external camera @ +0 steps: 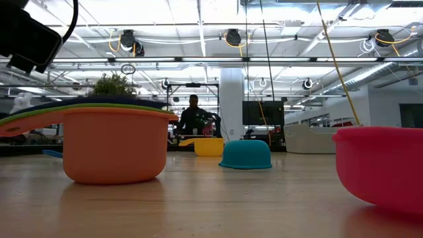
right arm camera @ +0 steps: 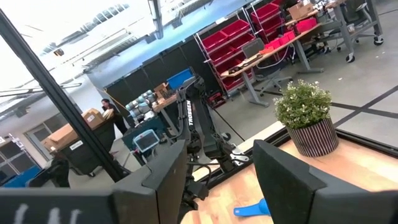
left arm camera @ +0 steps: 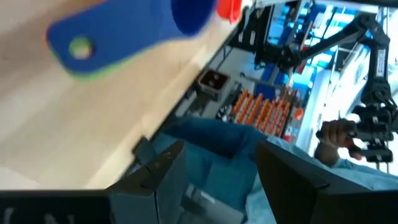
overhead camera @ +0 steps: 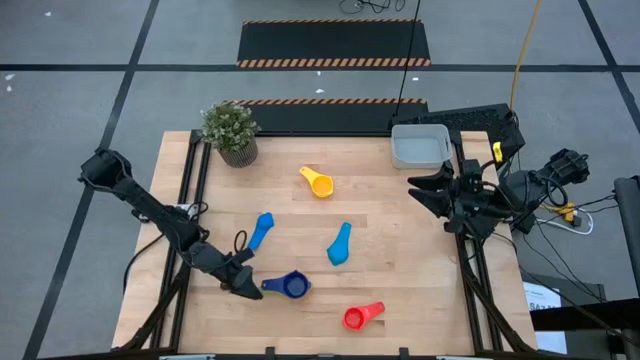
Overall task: Nest measuring cups in basket
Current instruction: Adjust the stacked measuring cup on the table
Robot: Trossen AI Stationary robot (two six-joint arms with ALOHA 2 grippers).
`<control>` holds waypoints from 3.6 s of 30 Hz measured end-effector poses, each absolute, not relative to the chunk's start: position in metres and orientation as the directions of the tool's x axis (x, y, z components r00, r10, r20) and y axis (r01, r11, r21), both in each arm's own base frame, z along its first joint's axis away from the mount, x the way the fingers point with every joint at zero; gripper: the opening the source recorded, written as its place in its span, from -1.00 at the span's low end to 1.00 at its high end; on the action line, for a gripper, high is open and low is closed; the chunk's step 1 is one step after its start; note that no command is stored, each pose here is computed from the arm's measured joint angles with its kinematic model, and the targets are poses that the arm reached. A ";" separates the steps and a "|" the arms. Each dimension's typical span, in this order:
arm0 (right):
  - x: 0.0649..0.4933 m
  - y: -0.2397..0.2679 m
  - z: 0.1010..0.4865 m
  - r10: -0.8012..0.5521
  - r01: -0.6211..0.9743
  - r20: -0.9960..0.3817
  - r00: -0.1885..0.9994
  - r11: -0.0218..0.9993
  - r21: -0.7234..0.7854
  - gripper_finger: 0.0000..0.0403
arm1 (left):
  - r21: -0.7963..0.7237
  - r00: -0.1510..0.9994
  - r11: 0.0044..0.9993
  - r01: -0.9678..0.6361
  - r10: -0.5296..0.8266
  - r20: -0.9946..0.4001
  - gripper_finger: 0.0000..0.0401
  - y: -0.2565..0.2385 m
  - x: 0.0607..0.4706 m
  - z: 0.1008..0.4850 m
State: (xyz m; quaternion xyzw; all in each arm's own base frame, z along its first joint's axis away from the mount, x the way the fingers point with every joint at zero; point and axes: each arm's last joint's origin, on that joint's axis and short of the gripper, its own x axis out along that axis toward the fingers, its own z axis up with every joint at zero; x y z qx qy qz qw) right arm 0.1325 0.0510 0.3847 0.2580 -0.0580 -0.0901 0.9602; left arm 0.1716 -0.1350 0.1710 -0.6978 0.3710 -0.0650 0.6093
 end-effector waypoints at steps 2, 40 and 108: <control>0.133 0.051 0.384 -0.202 0.147 0.056 0.978 0.852 0.502 -0.10 | -0.893 0.697 0.004 -0.451 -0.623 -0.355 -0.03 -0.136 0.171 0.172; 0.133 0.051 0.373 -0.208 0.198 -0.031 0.978 0.864 0.463 -0.10 | -0.943 0.867 0.294 -0.157 -0.416 -0.274 -0.02 -0.104 0.161 0.233; 0.134 0.040 0.372 -0.406 0.362 -0.038 0.913 0.765 0.533 -0.10 | -0.279 0.438 0.935 -0.218 -0.162 -0.884 0.73 -0.162 0.232 0.143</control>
